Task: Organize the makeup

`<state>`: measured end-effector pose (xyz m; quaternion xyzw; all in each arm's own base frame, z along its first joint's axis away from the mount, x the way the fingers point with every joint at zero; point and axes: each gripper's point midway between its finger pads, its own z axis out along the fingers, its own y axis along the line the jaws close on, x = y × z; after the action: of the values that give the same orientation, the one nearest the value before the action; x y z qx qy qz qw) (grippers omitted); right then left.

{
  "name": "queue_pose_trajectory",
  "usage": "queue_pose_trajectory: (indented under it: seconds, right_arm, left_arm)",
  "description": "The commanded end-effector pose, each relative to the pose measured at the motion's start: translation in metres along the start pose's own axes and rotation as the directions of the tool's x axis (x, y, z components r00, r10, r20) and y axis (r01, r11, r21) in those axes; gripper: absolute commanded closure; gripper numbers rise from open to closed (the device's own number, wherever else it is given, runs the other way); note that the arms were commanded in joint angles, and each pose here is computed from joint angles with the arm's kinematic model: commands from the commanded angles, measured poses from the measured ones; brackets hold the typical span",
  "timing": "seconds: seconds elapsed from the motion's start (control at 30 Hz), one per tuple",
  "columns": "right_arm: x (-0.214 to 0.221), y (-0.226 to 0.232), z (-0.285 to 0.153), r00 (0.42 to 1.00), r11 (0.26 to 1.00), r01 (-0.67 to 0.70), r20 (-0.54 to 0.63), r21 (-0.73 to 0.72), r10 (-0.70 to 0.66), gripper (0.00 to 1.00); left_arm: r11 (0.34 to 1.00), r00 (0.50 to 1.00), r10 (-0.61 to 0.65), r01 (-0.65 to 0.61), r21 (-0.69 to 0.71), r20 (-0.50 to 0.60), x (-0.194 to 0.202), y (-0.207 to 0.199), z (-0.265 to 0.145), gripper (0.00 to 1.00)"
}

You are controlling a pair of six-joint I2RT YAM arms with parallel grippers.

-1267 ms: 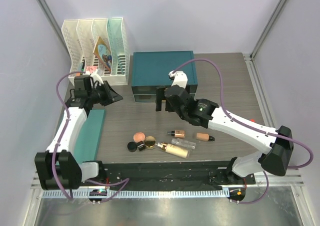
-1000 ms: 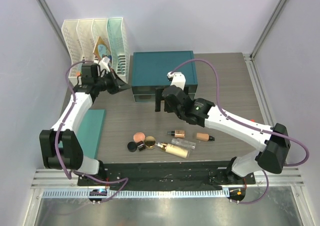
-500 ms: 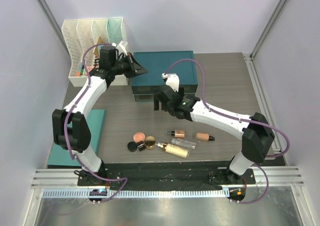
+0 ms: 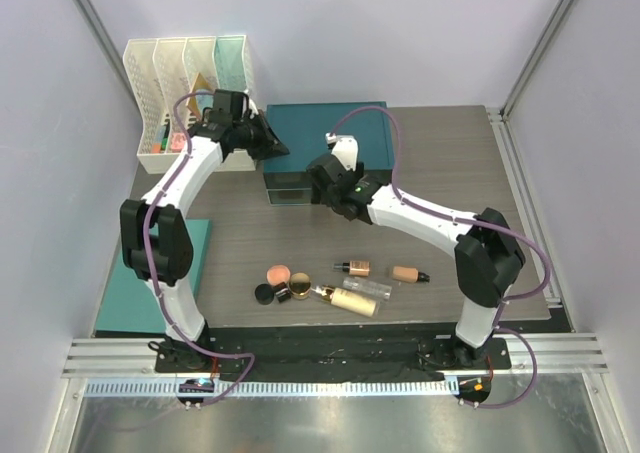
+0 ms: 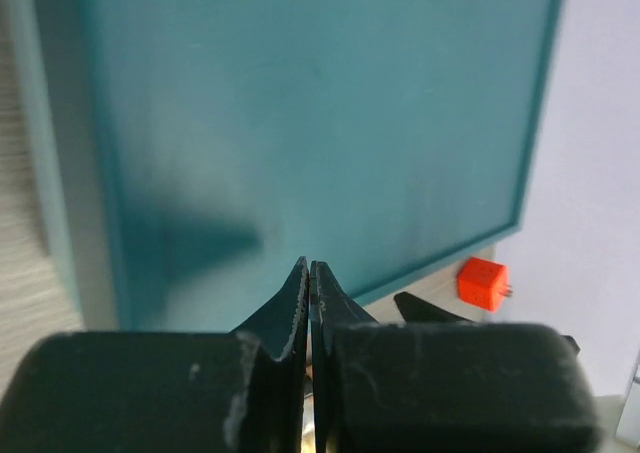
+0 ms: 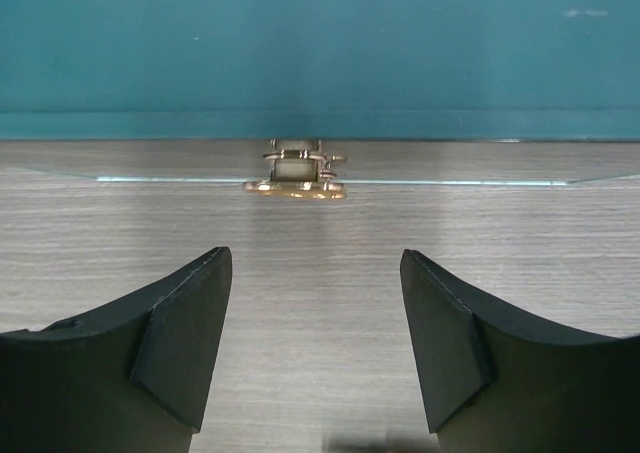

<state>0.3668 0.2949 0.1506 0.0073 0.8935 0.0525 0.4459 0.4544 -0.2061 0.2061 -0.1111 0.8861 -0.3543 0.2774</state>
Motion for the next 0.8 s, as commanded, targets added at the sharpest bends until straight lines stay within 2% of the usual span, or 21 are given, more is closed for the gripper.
queue_pose_trajectory:
  seconds: [0.0,0.27,0.47,0.63,0.73,0.77]
  right_arm:
    - [-0.022,0.015,0.003,0.997,0.998,-0.054,0.046,-0.029,0.056,0.26]
    - [-0.023,0.013,0.016,0.995,0.996,-0.088,0.056,0.004,0.088,0.28]
    - [-0.030,0.014,0.018,0.992,0.995,-0.098,0.083,0.007,0.097,0.42]
    - [-0.036,0.006,0.020,0.988,0.993,-0.102,0.119,0.052,0.096,0.48]
    - [-0.040,0.004,0.021,0.986,0.993,-0.102,0.135,0.064,0.092,0.57]
    - [-0.041,0.003,0.021,0.986,0.993,-0.099,0.142,0.069,0.088,0.66]
  left_arm:
    - [0.985,0.999,0.008,-0.016,-0.169,-0.048,0.008,0.024,0.000,1.00]
    - [0.989,0.993,0.002,-0.020,-0.149,-0.121,0.024,0.024,0.007,1.00]
    - [0.988,0.989,0.002,-0.024,-0.149,-0.146,0.031,0.029,0.011,1.00]
    - [0.988,0.987,0.005,-0.029,-0.149,-0.160,0.035,0.031,0.012,1.00]
    - [0.989,0.986,0.006,-0.030,-0.147,-0.164,0.037,0.033,0.012,1.00]
    - [0.988,0.986,0.004,-0.030,-0.150,-0.166,0.038,0.034,0.012,1.00]
